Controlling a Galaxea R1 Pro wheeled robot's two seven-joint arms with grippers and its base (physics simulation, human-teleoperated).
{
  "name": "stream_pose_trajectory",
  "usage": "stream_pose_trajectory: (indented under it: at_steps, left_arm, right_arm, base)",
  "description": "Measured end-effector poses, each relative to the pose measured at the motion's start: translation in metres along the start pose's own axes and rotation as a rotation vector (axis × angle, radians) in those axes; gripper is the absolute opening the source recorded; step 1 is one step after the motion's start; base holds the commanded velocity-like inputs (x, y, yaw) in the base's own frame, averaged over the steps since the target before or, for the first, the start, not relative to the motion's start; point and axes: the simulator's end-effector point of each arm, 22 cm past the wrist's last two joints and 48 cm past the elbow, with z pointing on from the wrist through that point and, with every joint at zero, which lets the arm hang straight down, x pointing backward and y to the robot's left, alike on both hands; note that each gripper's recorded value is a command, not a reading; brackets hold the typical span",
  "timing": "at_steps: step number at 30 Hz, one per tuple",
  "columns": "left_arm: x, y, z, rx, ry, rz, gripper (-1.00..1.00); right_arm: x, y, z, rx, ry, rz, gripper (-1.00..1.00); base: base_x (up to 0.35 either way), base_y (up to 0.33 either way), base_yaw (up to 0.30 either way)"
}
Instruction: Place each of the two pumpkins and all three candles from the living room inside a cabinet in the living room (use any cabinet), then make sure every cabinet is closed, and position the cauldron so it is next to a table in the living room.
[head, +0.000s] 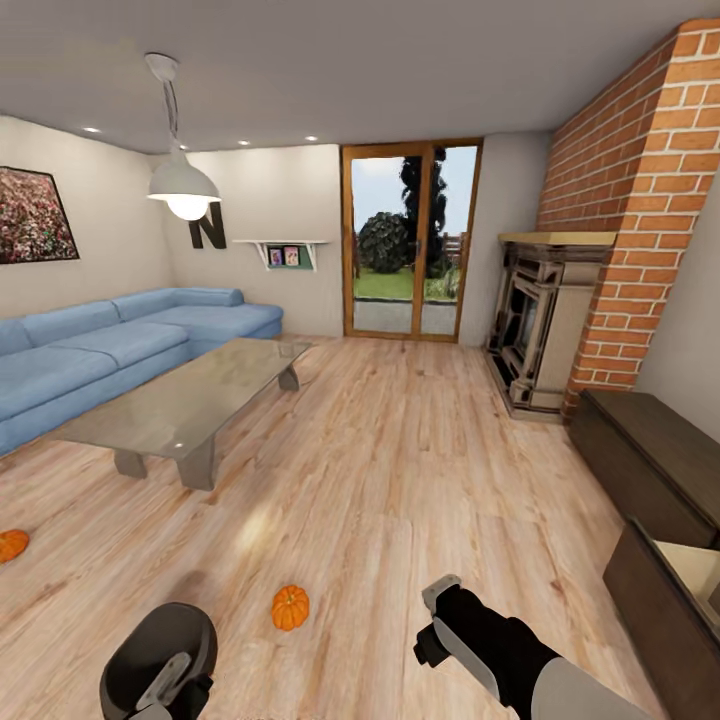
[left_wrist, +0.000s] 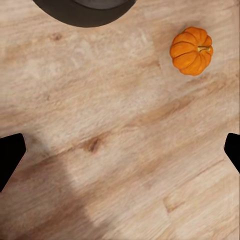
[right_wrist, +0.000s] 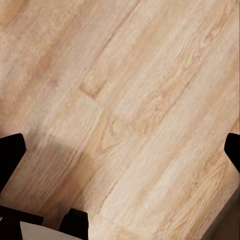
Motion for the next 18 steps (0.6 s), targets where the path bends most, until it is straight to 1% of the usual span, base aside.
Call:
stream_pose_trajectory:
  at_steps: [4,9,11,16,18]
  left_arm:
    - [0.0009,-0.0005,0.0000,0.001,0.001,0.000,1.00]
    - [0.0011,-0.0006,0.0000,0.001,0.001,0.000,1.00]
    - [0.0012,-0.0007,-0.0001,0.001,0.001,0.000,1.00]
    - [0.0012,-0.0008,-0.0001,0.001,0.001,0.000,1.00]
    - [0.0010,-0.0006,0.0000,0.001,0.001,0.000,1.00]
  right_arm:
    - [-0.0004,0.0008,-0.0002,-0.001,-0.001,0.000,1.00]
    - [-0.0001,0.0001,-0.0001,0.000,0.000,0.000,1.00]
    - [0.0000,0.0000,-0.0001,0.000,0.000,0.000,1.00]
    - [0.0001,-0.0001,-0.0001,0.000,0.000,0.000,1.00]
    - [0.0000,-0.0001,-0.0001,0.000,0.000,0.000,1.00]
  base:
    - [0.000,-0.058,0.293]
    - [0.008,-0.219,0.271]
    - [0.048,-0.271,0.142]
    - [0.072,-0.286,0.053]
    - [0.023,-0.283,0.237]
